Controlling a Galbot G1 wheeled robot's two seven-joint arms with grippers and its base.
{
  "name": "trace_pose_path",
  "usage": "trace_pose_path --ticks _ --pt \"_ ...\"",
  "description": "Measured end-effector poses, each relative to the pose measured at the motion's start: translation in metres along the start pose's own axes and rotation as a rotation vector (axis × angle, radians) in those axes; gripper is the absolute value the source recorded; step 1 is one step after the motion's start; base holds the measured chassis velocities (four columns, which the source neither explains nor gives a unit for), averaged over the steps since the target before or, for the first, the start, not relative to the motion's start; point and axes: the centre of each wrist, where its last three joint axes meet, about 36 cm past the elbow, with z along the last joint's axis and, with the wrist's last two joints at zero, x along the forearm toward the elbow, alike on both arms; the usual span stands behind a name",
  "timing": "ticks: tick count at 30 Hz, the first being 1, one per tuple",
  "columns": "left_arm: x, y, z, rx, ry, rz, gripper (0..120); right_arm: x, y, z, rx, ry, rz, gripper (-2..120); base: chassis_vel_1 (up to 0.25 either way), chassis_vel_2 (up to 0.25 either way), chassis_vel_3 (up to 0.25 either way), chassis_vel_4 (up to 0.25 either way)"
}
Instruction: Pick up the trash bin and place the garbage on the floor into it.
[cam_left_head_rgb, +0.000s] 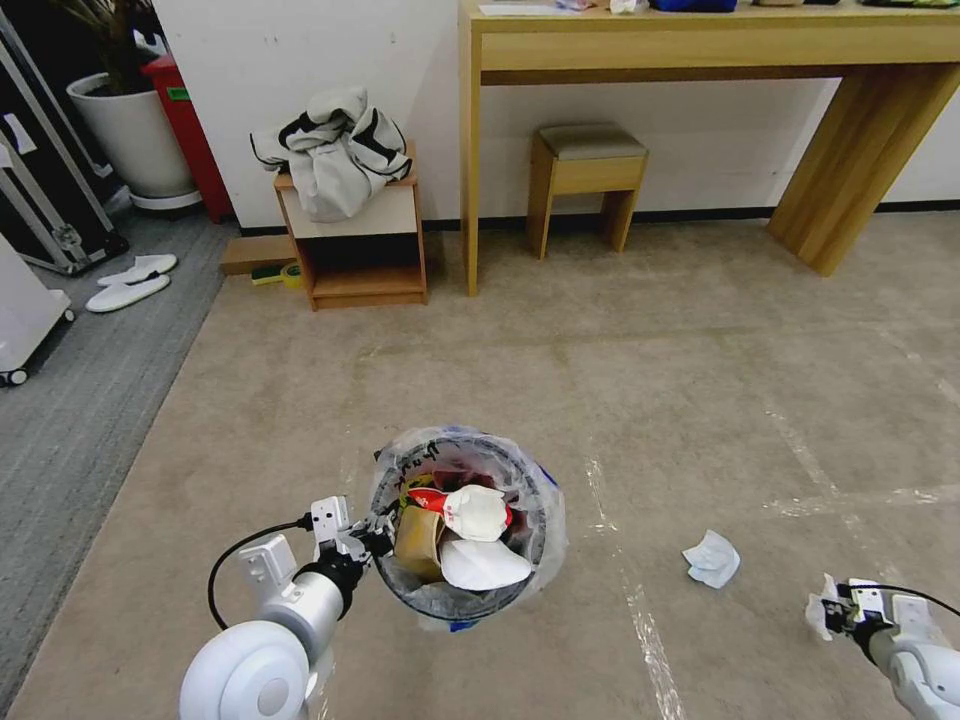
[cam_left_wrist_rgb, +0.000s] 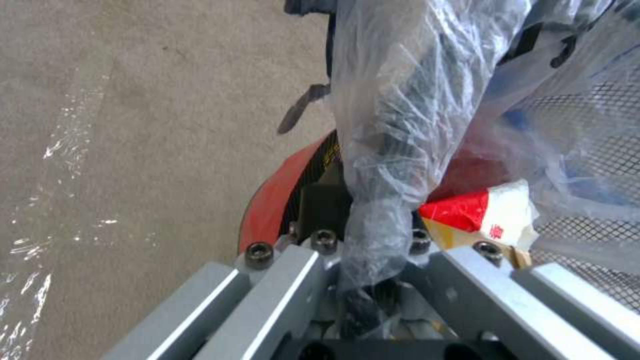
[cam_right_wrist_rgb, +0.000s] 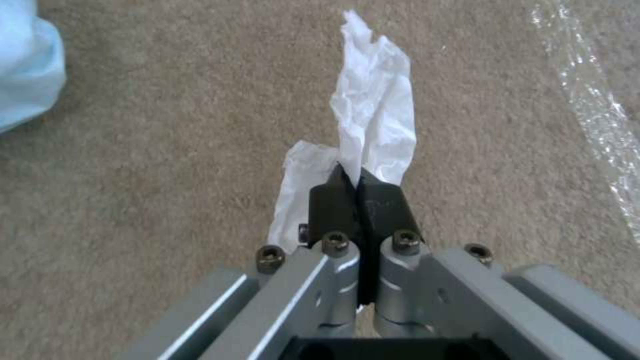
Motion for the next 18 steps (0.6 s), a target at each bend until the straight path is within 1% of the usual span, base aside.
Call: trace_pose_path --ticks 9,12,14,15,17,18 --pt "0.003 -0.001 -0.001 -0.006 -0.002 0.005 1 0.019 -0.004 -0.008 0.013 -0.038 -0.006 0 0.0 0.0 0.0 0.0" --pt "0.004 -0.003 -0.001 -0.006 -0.003 0.01 1 0.027 -0.003 -0.018 0.021 -0.065 -0.016 0 0.0 0.0 0.0 0.0" --pt "0.006 -0.005 0.0 -0.007 0.0 0.015 1 0.04 -0.001 -0.035 0.034 -0.115 -0.034 0 0.0 0.0 0.0 0.0" --pt "0.006 -0.005 0.0 -0.007 0.0 0.015 1 0.04 -0.001 -0.035 0.034 -0.115 -0.034 0 0.0 0.0 0.0 0.0" --pt "0.007 -0.006 0.002 -0.01 0.004 0.017 1 0.054 0.003 -0.053 0.047 -0.169 -0.057 0 0.0 0.0 0.0 0.0" --pt "0.007 -0.006 0.002 -0.01 0.004 0.017 1 0.054 0.003 -0.053 0.047 -0.169 -0.057 0 0.0 0.0 0.0 0.0"
